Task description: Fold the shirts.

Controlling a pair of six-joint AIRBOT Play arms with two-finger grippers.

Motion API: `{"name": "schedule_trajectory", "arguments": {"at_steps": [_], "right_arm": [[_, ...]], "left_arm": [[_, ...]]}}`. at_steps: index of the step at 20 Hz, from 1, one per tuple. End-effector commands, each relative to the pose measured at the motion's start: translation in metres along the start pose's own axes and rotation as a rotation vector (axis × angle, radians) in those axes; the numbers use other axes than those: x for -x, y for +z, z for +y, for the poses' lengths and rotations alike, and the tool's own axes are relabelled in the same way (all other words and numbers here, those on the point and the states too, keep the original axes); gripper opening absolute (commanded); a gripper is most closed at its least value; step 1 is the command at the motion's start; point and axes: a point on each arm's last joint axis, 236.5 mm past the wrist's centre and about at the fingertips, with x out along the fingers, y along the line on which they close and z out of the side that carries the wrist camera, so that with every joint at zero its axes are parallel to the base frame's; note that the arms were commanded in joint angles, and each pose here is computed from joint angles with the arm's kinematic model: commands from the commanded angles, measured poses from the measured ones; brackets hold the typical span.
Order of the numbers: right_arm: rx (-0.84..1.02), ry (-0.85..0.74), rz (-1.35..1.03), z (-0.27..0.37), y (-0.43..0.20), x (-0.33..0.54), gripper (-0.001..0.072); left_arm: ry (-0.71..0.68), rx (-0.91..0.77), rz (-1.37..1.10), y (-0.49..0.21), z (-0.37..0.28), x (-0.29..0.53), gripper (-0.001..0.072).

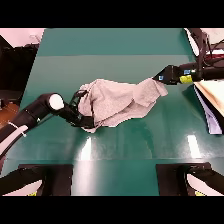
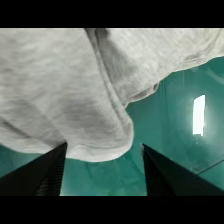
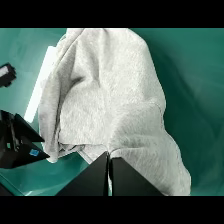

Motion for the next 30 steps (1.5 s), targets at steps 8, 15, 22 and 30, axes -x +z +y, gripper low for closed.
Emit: {"name": "schedule_trajectory", "arguments": {"at_steps": [8,15,22,30], "right_arm": [[0.011,0.006,0.003,0.004,-0.002,0.001,0.0013],[0.066,-0.059,-0.258,0.012,0.053,0.093,0.0012],[0.294,-0.134,-0.625,0.091,0.091,0.24,0.0012],[0.401,-0.3,-0.746,0.12,0.084,0.322,0.0011]], "left_arm": [[0.035,-0.078,0.005,-0.002,-0.012,-0.01,0.0022],[0.236,-0.243,-0.568,0.085,-0.02,0.242,0.0023],[0.199,-0.348,-1.181,0.028,-0.092,0.489,0.0022],[0.184,-0.37,-1.161,-0.007,-0.105,0.511,0.0022]]}}
